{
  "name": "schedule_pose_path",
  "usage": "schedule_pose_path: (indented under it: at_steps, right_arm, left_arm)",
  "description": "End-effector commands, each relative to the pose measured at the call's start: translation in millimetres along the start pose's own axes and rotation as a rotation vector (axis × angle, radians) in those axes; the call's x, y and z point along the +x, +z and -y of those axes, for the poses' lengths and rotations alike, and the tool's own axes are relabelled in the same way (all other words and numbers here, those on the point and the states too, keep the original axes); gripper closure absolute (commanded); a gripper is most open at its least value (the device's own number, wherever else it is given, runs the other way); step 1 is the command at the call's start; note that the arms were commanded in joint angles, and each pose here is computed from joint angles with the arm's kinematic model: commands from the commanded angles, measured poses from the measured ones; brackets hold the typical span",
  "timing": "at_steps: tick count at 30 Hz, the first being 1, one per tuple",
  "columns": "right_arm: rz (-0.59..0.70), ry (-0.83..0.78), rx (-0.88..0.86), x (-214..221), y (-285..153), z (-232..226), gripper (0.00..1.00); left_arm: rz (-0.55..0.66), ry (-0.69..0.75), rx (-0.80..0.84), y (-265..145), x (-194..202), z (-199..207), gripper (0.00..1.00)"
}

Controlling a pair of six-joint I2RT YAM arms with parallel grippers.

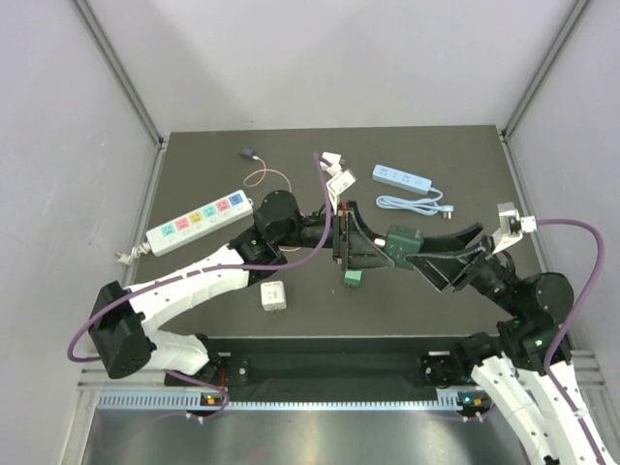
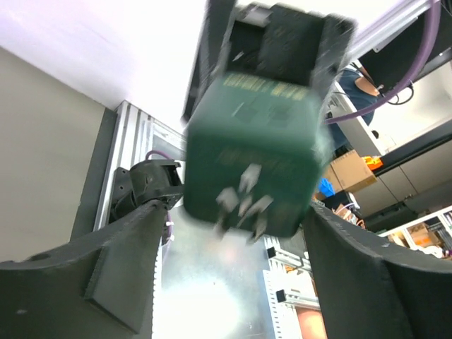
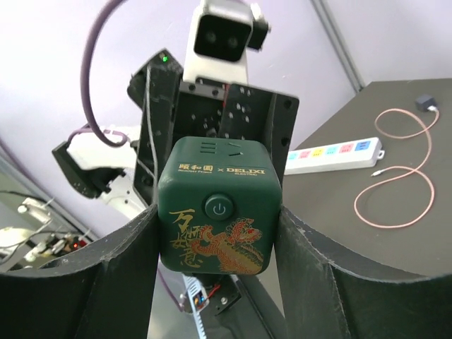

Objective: Insert the plug

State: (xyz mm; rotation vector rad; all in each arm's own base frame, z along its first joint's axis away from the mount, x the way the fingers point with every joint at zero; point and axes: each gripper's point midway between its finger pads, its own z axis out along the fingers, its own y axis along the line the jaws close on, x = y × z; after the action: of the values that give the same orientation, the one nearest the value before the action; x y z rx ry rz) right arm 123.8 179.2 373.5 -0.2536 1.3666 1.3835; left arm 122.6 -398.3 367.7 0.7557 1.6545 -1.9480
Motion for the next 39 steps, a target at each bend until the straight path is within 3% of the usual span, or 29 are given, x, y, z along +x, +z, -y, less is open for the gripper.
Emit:
schedule_pose_path:
  at_steps: [1, 5, 8, 13, 15, 16, 17, 22, 24, 29, 36, 39]
  right_arm:
    - [0.064, -0.088, 0.009, -32, 6, -16, 1.0]
    - [0.068, -0.11, 0.026, -45, 10, -21, 1.0]
    - [0.061, -0.121, 0.137, -55, 14, -7, 1.0]
    - [-0.023, -0.137, 0.345, -61, 27, 36, 1.0]
    - [-0.006, -0.142, 0.429, -74, 30, 48, 1.0]
    - [-0.075, -0.114, 0.53, -63, 31, 74, 1.0]
    - [-0.048, -0.13, 0.595, -78, 32, 81, 1.0]
    - [-0.158, -0.105, 0.88, -71, 45, 160, 1.0]
    - [-0.13, -0.124, 0.982, -86, 49, 180, 1.0]
    - [-0.223, -0.132, 1.187, -82, 71, 255, 1.0]
    - [-0.348, -0.087, 1.335, -57, 92, 360, 1.0]
    - [-0.342, -0.08, 1.367, -67, 98, 386, 1.0]
  left_arm:
    - [0.033, 0.055, 0.017, -9, -6, 8, 0.16]
    - [0.029, 0.05, 0.01, -17, -3, 5, 0.13]
    - [0.026, 0.058, -0.032, -26, -1, -3, 0.12]
    - [0.054, 0.109, -0.247, -50, -1, -41, 0.05]
    - [0.038, 0.133, -0.363, -62, 3, -59, 0.05]
    - [0.033, 0.143, -0.411, -67, 1, -62, 0.05]
    - [0.025, 0.129, -0.533, -80, 4, -78, 0.05]
    - [0.07, 0.243, -0.92, -139, -11, -111, 0.01]
    - [0.07, 0.273, -1.062, -164, -13, -123, 0.01]
    - [0.141, 0.303, -1.273, -203, -18, -141, 0.01]
    - [0.085, 0.381, -1.287, -215, 0, -154, 0.02]
    - [0.078, 0.398, -1.266, -215, 2, -150, 0.02]
